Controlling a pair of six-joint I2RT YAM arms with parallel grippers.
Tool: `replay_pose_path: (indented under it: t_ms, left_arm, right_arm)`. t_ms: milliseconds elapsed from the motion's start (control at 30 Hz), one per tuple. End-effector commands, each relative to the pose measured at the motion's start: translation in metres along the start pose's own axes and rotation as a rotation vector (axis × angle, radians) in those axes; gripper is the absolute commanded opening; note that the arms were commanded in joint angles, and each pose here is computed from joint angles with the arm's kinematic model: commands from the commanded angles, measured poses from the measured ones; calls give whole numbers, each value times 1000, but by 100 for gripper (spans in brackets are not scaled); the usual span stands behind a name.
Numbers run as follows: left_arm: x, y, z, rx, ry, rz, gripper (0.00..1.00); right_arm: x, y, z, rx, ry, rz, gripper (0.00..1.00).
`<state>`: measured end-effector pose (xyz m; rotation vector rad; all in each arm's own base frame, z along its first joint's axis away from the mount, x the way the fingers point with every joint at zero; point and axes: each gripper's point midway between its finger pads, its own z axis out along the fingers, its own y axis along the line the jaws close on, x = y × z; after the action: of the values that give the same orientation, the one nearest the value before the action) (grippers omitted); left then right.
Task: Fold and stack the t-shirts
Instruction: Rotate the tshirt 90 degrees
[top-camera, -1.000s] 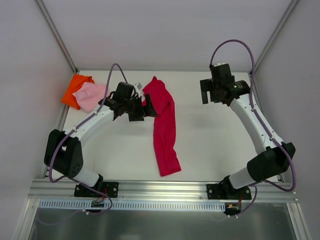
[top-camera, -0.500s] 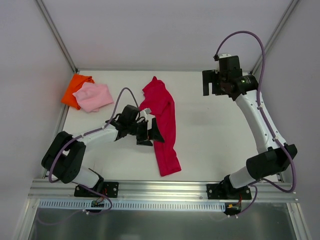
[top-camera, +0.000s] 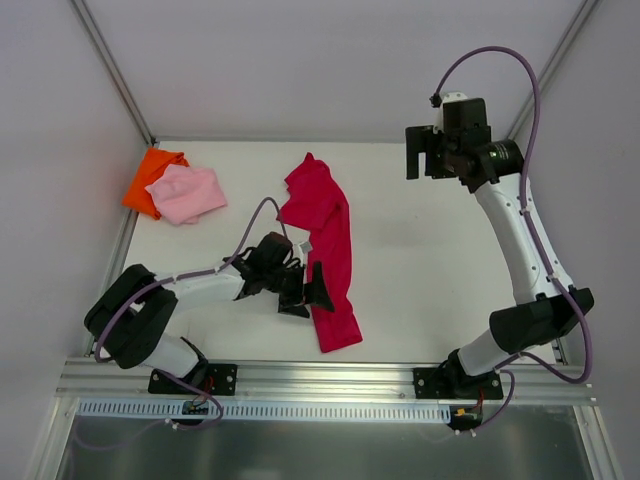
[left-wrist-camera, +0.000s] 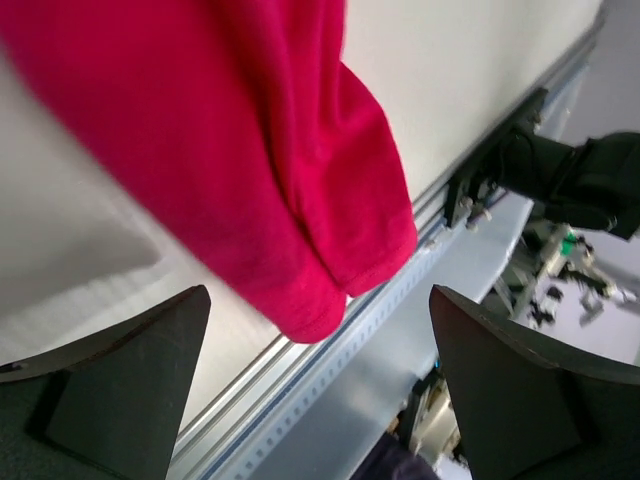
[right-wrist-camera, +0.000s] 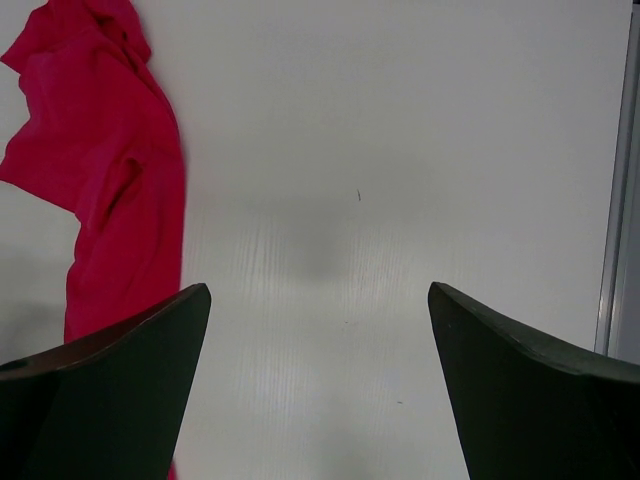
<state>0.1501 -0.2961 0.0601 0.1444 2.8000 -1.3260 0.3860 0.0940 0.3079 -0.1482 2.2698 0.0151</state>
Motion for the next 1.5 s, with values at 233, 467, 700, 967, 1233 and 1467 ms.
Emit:
replay_pose_path:
  t_ms: [233,467,700,967,1233,1467]
  left_arm:
    - [2,47,-22,-303,-129,-139,93]
    - [-6,37,2,-279,-96,-82,93]
    - [-19,29,29,-242,-33,-43,92]
    - [-18,20,43,-173,2,-43,90]
    - [-10,23,24,-247,10,-51,51]
    - [-5,22,27,-255,80,-47,0]
  right_arm:
    - [9,21,-27,-141,-110,108,96]
    - [11,27,-32,-179,-124,134,97]
    - [10,30,-28,-183,-108,123,96]
    - [3,22,-26,-138,-105,83,96]
    - [1,20,-19,-122,-101,78,96]
    - [-4,26,-16,-142,-100,79,97]
